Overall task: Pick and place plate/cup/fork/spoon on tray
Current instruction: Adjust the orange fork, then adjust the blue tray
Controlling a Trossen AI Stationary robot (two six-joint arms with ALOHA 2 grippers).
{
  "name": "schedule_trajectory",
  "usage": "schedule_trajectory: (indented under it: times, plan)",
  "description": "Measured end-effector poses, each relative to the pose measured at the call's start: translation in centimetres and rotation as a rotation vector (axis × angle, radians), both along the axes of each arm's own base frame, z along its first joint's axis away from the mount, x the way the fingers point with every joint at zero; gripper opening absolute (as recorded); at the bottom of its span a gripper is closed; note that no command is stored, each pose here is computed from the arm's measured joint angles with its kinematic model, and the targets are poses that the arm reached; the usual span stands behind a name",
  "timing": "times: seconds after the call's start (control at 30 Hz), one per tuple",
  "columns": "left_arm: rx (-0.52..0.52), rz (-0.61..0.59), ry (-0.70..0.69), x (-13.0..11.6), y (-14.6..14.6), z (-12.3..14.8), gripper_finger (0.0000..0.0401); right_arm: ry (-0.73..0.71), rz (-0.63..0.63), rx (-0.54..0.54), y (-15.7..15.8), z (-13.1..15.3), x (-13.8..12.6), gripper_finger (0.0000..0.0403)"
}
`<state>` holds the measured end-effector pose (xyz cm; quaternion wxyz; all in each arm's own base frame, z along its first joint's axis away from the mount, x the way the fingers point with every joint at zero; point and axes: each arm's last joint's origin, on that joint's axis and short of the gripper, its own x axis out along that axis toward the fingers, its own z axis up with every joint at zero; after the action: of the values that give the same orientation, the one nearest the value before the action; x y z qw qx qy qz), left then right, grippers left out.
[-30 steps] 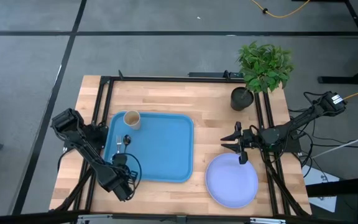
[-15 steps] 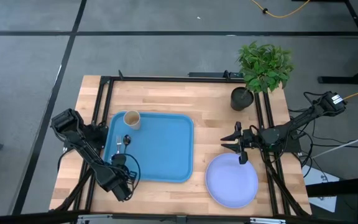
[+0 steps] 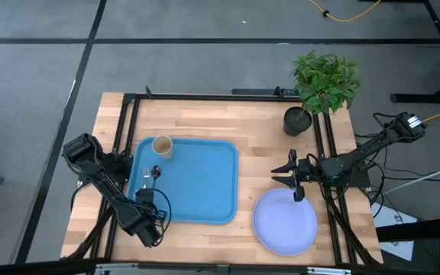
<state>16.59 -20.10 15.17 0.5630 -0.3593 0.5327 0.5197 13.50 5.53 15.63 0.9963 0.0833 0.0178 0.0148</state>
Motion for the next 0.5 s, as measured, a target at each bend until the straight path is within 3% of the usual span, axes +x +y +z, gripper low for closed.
schedule_trajectory:
  times: [0.2,0.3,0.4,0.5]
  plan:
    - [0.090,-0.020,-0.131,1.1,0.1,1.4,0.0000,0.000,0.000,0.000,0.0,0.0,0.0,0.0115]
    - [0.106,-0.049,-0.122,1.7,0.0,2.9,0.0000,-0.001,0.000,0.001,0.0,0.0,0.0,0.0115]
    - [0.063,-0.180,-0.170,2.4,-0.7,3.3,0.0000,-0.008,0.000,0.004,0.0,0.1,0.0,0.0115]
    - [0.061,-0.338,-0.343,3.9,-1.6,2.7,0.0000,-0.010,0.000,0.005,0.0,0.1,0.0,0.0115]
